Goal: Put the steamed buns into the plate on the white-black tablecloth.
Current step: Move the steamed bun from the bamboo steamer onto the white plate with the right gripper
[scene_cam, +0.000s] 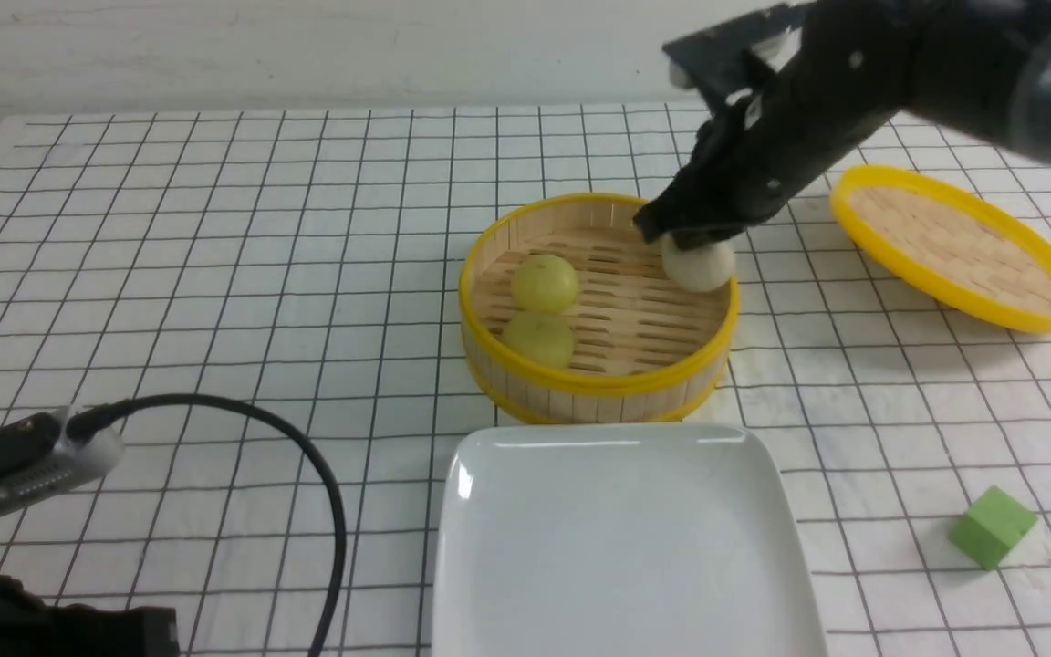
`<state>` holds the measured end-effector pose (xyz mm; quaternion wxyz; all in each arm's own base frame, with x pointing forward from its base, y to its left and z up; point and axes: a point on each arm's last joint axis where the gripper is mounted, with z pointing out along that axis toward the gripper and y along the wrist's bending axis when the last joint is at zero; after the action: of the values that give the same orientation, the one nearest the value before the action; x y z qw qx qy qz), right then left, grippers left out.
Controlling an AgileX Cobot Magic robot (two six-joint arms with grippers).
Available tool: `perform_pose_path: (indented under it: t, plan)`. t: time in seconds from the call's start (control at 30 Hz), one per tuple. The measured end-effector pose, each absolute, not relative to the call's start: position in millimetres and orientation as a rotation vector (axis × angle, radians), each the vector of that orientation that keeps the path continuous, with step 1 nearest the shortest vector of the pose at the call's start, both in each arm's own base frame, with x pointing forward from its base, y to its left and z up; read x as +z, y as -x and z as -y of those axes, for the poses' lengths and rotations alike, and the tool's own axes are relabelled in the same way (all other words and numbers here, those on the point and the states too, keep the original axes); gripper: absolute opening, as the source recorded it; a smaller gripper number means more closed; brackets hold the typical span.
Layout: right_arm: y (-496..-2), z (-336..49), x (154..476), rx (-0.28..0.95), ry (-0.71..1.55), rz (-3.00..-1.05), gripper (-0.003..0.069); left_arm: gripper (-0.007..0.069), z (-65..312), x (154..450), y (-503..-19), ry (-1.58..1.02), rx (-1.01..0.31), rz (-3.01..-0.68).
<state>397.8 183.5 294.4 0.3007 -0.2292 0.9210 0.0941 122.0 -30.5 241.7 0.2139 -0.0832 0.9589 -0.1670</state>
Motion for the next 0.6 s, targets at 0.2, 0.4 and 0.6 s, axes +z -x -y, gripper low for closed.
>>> perform_pose_path:
  t: [0.2,0.4,0.6]
  plan:
    - [-328.2,-159.0,369.1,0.346,0.513,-2.585,0.0027,0.0054,30.1,241.6,-122.0,0.228,-0.457,-2.661]
    - [-295.2,-175.8,325.4,0.372,0.596,-2.799,0.0046,0.0055,28.3,241.1,-122.2,0.212,-0.424,-2.663]
    - [-288.0,-205.4,239.9,0.372,0.608,-2.795,0.0094,0.0062,27.4,242.8,-125.8,0.215,-0.413,-2.619]
